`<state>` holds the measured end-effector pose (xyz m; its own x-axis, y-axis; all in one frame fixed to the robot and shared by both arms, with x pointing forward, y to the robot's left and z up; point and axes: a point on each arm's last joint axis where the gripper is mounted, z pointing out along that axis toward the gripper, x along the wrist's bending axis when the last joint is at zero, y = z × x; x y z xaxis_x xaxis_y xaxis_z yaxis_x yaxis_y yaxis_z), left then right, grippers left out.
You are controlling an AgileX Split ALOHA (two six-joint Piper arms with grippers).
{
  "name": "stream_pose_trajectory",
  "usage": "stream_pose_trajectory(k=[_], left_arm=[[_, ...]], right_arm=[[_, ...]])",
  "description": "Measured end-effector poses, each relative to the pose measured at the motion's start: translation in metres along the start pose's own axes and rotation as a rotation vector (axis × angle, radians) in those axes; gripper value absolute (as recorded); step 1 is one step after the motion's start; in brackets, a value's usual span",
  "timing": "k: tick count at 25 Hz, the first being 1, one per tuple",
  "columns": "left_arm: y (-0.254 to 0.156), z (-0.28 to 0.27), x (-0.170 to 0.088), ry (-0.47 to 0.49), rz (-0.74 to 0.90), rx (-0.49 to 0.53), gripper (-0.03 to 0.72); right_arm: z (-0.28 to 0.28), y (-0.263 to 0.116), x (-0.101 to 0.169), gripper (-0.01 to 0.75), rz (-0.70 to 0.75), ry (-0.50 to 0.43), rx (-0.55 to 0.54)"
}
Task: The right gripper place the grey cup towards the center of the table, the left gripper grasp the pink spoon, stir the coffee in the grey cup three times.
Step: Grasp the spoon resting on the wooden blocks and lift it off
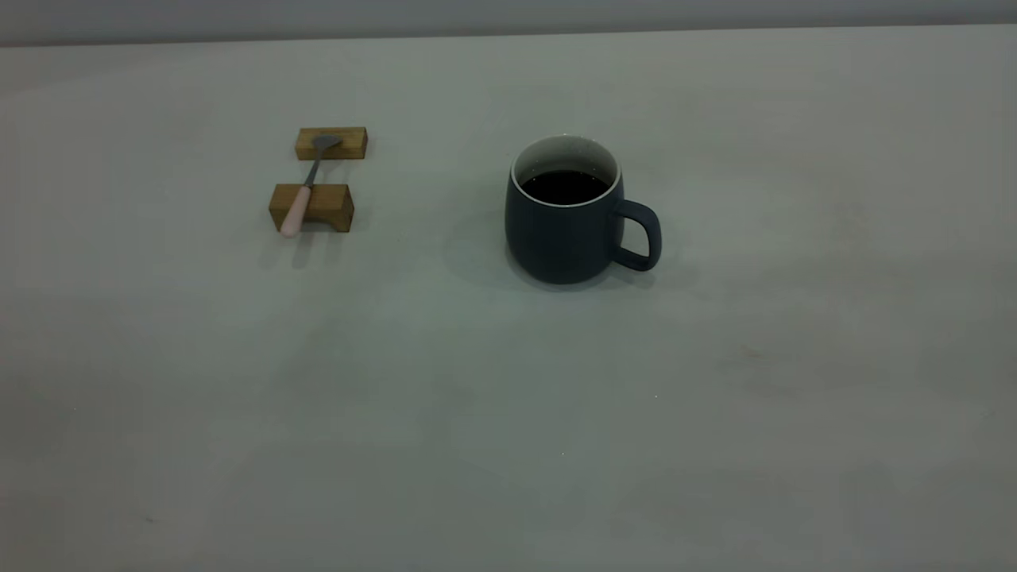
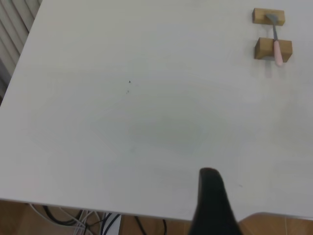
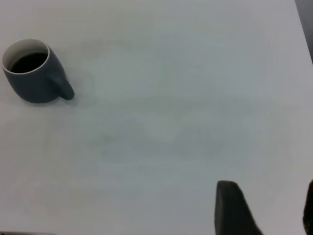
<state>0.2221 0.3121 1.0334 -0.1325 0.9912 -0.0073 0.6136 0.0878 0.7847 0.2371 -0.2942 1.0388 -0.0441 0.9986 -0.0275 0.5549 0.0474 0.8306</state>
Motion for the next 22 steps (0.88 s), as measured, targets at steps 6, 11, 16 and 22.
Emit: stream_pose_trajectory(k=[6,11,16,22], left_arm=[[0.0,0.0,0.001,0.014,-0.011,-0.001,0.585],[0.03,0.003,-0.002,0.02,-0.008,0.013,0.624],[0.092,0.052,-0.015,0.02,0.02,0.167,0.646],[0.153,0.15,-0.039,-0.02,-0.013,0.379,0.647]], right_arm=[[0.0,0.0,0.0,0.328,0.0,0.0,0.0],[0.0,0.0,0.0,0.285,0.0,0.0,0.0],[0.0,0.0,0.0,0.244,0.0,0.0,0.0],[0.0,0.0,0.0,0.236,0.0,0.0,0.0]])
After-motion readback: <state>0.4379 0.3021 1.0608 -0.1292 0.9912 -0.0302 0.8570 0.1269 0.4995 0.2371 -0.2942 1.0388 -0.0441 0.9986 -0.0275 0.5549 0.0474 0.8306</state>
